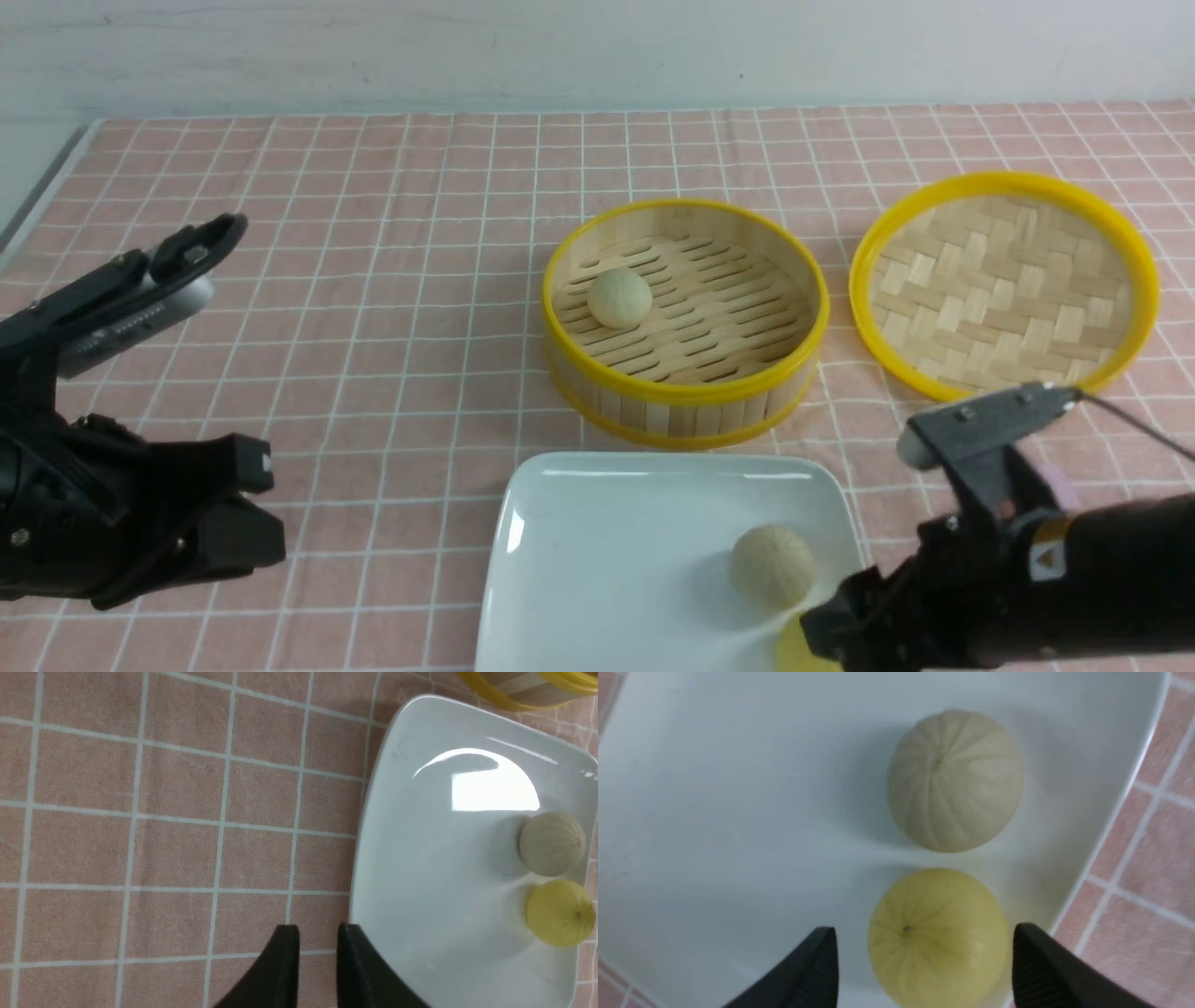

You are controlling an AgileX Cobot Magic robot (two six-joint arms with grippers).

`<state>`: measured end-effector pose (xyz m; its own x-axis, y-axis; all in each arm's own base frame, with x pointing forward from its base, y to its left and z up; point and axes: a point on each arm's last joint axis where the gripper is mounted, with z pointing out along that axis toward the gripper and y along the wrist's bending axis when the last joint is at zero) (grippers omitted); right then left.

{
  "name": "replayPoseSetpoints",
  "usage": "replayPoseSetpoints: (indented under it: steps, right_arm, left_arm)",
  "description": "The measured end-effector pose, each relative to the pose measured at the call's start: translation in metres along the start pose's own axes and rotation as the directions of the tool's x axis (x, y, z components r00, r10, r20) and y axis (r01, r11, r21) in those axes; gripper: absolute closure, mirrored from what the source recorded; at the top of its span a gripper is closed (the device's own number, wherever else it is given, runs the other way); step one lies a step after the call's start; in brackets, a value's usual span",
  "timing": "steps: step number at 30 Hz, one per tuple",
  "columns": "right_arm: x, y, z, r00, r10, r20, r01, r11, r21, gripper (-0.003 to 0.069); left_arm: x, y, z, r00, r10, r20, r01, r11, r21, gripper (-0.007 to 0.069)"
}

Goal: Put the steamed buns into the plate on the pink tablecloth.
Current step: 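Reach into the bamboo steamer and grasp a bun with the left gripper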

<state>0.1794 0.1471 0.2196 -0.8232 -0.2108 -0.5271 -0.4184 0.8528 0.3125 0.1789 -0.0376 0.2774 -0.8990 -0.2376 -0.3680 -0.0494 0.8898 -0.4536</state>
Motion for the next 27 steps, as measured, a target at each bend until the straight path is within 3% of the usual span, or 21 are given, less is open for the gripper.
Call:
replayPoseSetpoints:
  steps: [6, 11, 13, 15, 16, 19, 23, 27]
  right_arm:
    - [-0.025, -0.009, -0.078, 0.991, -0.132, 0.027, 0.129, 0.987, 0.098, 0.02]
    - [-0.012, -0.028, -0.131, 0.985, -0.163, -0.046, 0.17, 0.947, 0.274, 0.042]
    - [-0.003, -0.032, -0.141, 0.989, -0.136, -0.053, 0.146, 0.94, 0.308, 0.0536]
    - [0.001, -0.033, -0.144, 0.991, -0.128, -0.044, 0.135, 0.939, 0.317, 0.0592]
    - [0.007, -0.033, -0.145, 0.992, -0.119, -0.034, 0.123, 0.939, 0.32, 0.0655]
    - [0.014, -0.035, -0.143, 0.993, -0.112, -0.033, 0.117, 0.94, 0.321, 0.0673]
    - [0.017, -0.037, -0.138, 0.993, -0.114, -0.027, 0.117, 0.94, 0.322, 0.0673]
    - [0.02, -0.04, -0.13, 0.993, -0.118, -0.017, 0.117, 0.94, 0.322, 0.0673]
  left_arm:
    - [-0.028, -0.017, -0.014, 0.998, 0.036, 0.047, -0.038, 0.998, 0.043, 0.0468]
    - [-0.068, -0.036, -0.012, 0.991, 0.13, 0.028, -0.132, 0.987, 0.091, 0.0556]
    - [-0.079, -0.049, 0.002, 0.981, 0.191, -0.022, -0.188, 0.976, 0.108, 0.0604]
    - [-0.084, -0.059, 0.017, 0.97, 0.236, -0.065, -0.227, 0.967, 0.116, 0.0617]
    - [-0.088, -0.077, 0.032, 0.951, 0.292, -0.103, -0.279, 0.952, 0.125, 0.0624]
    - [-0.098, -0.111, 0.066, 0.919, 0.371, -0.131, -0.357, 0.926, 0.12, 0.0622]
    - [-0.115, -0.14, 0.102, 0.918, 0.375, -0.125, -0.37, 0.927, 0.062, 0.059]
    - [-0.137, -0.163, 0.145, 0.927, 0.362, -0.101, -0.367, 0.93, -0.032, 0.0485]
